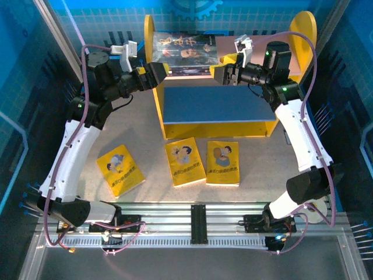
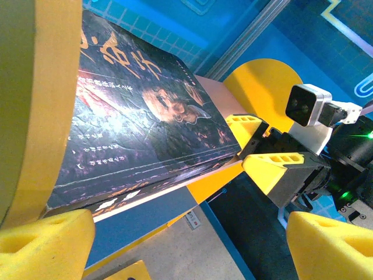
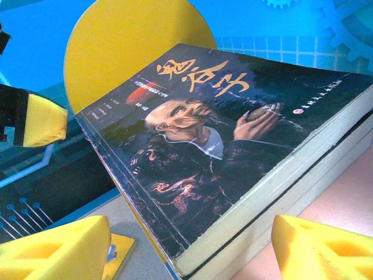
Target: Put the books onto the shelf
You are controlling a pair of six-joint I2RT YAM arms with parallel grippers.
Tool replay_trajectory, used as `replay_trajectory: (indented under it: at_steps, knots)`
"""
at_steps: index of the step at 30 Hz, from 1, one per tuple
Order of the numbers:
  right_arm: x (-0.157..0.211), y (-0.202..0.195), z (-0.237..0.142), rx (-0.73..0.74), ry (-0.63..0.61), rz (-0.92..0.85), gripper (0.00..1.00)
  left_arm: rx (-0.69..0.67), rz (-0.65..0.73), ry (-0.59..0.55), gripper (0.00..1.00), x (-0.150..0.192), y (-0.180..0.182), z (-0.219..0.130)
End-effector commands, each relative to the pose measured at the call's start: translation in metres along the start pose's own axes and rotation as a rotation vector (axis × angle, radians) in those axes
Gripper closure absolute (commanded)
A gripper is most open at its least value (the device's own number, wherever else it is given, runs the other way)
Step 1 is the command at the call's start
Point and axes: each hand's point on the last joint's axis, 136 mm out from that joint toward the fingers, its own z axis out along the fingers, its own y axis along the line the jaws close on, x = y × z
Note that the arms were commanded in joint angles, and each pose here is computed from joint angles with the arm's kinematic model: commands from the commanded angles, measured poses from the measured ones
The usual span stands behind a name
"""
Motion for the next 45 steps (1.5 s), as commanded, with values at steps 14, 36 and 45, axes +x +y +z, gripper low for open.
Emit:
replay_trajectory:
  at_steps: [14, 36, 45]
  knots:
    - [0.058, -0.022, 0.019, 0.061, 0.182, 0.156, 0.27, -0.007, 0.033, -0.014, 0.13, -0.006, -0.001, 0.001]
    - [0.06, -0.027, 0.026, 0.072, 0.195, 0.15, 0.27, -0.015, 0.045, -0.016, 0.13, -0.008, 0.001, 0.002]
    - [0.06, -0.027, 0.027, 0.068, 0.196, 0.145, 0.27, -0.023, 0.048, -0.016, 0.13, -0.008, 0.004, 0.004]
